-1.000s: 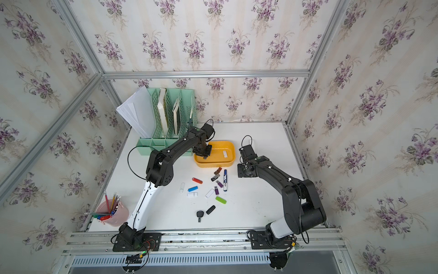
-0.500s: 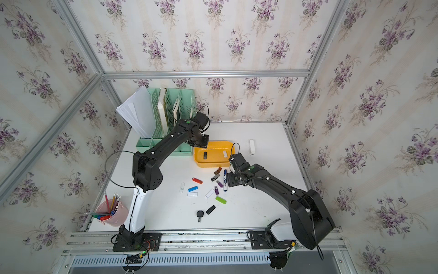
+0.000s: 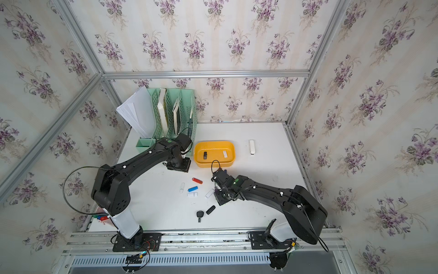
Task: Put the usb flash drive into the storage box
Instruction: Pick up the USB flash from the center of the board.
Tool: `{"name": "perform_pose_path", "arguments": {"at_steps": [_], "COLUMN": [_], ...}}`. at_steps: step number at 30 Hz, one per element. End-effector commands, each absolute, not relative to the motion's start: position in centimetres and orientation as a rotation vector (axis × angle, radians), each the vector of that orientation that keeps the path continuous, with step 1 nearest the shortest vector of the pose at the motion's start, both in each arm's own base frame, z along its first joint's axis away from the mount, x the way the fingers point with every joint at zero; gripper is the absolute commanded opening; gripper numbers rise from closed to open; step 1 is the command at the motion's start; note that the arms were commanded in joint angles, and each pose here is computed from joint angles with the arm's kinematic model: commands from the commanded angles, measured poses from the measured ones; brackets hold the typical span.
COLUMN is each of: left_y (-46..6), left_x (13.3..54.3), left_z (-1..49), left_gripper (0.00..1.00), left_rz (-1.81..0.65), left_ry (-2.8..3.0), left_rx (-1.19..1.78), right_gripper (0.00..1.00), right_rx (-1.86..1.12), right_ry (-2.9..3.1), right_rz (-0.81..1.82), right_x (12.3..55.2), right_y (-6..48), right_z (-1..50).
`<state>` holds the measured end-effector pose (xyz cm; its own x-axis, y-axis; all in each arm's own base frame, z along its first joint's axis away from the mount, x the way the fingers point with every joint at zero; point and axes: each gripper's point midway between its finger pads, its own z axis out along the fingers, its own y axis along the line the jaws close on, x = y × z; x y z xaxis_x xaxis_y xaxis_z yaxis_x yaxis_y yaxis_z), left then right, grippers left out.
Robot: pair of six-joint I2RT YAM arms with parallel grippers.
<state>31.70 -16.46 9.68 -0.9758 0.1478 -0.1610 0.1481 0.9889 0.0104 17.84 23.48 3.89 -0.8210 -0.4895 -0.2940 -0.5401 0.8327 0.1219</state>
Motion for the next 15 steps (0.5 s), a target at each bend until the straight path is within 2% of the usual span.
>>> {"name": "perform_pose_path", "arguments": {"at_steps": [1,15], "left_y": [-16.3,-15.8], "left_x": [31.4,29.7], "left_z": [8.8,5.4], "left_gripper": [0.64,0.63], "left_rz": [-0.019,0.005], "left_ry": [2.969,3.060], "left_rx": [0.190,0.197], "right_gripper": [0.56,0.51], "right_rx": [-0.765,-0.786], "right_ry": [2.783,2.805], "right_rz": [0.272,0.237], "right_x": [17.6,17.5], "right_y": [23.3,23.5], "right_z": [3.1,1.7]}}
